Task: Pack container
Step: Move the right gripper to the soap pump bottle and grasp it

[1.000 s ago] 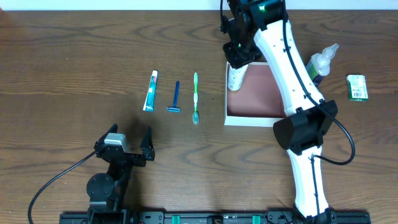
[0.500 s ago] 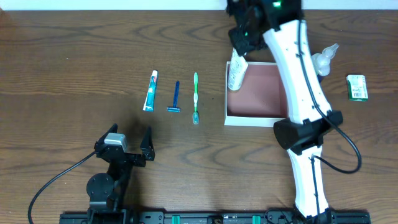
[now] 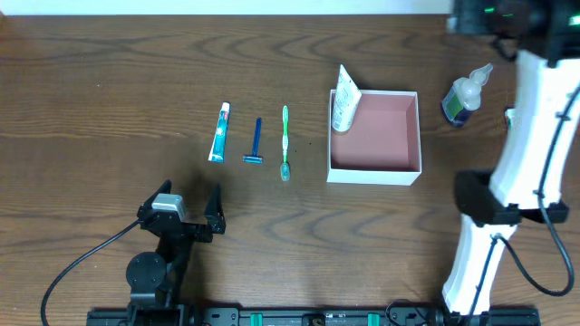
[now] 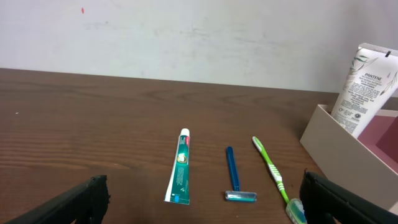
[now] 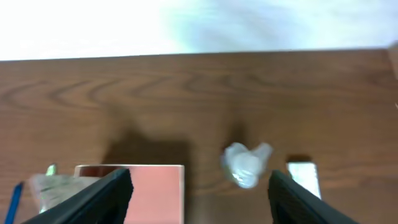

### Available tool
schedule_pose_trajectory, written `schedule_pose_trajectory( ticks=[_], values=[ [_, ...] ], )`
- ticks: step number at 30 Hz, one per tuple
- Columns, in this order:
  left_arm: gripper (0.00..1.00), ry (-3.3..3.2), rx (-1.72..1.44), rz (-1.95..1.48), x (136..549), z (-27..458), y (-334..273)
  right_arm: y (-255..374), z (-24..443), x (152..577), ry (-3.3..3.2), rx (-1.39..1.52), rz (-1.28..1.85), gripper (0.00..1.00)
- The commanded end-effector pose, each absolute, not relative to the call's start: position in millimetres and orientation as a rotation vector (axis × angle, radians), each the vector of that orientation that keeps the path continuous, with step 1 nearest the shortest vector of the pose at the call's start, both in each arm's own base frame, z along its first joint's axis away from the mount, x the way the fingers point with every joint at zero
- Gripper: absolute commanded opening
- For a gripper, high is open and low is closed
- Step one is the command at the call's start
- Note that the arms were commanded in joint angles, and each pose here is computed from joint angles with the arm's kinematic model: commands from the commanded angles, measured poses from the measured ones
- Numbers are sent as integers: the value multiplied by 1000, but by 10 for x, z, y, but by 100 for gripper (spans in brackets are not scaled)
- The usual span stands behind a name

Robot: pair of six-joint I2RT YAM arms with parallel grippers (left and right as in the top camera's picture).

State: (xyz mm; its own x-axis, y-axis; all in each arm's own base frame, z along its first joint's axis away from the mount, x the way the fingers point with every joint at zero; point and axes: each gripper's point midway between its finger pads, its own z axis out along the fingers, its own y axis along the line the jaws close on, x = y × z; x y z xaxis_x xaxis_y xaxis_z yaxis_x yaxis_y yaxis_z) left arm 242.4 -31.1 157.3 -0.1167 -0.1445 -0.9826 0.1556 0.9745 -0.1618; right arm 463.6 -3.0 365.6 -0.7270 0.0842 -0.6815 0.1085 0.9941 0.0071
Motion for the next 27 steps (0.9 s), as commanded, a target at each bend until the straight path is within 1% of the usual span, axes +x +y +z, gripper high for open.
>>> schedule_pose_trajectory(
  ticks=[1,3,5,6,7,8,9,10,12,15,19,21,24,27],
  values=[
    [98,1712,9,-266,2418,1416,-324,-82,3477,4649,2458,115,28,72],
    [98,1712,9,-266,2418,1416,-324,-256,3327,4654,2509,153,-37,73],
    [98,1712,9,-266,2418,1416,-324,-508,3150,4633,2552,326,-132,76],
    [98,1712,9,-266,2418,1416,-324,-618,3056,4615,2569,424,-164,80],
    [98,1712,9,-266,2418,1416,-324,-688,2968,4599,2586,492,-175,86],
    [98,1712,9,-266,2418,1416,-324,-723,2894,4588,2607,522,-174,92],
    [98,1712,9,-266,2418,1416,-324,-738,2820,4585,2629,536,-163,95],
    [98,1712,9,-266,2418,1416,-324,-746,2761,4586,2647,542,-152,95],
    [98,1712,9,-266,2418,1416,-324,-792,2648,4579,2678,559,-160,99],
    [98,1712,9,-266,2418,1416,-324,-867,2490,4544,2715,622,-176,99],
    [98,1712,9,-266,2418,1416,-324,-1010,2272,4492,2671,966,-146,99],
    [98,1712,9,-266,2418,1416,-324,-1034,2180,4508,2644,1072,-121,99],
    [98,1712,9,-266,2418,1416,-324,-1005,2035,4537,2668,1082,-103,99],
    [98,1712,9,-266,2418,1416,-324,-1000,1865,4543,2722,1027,-125,99]
  ],
)
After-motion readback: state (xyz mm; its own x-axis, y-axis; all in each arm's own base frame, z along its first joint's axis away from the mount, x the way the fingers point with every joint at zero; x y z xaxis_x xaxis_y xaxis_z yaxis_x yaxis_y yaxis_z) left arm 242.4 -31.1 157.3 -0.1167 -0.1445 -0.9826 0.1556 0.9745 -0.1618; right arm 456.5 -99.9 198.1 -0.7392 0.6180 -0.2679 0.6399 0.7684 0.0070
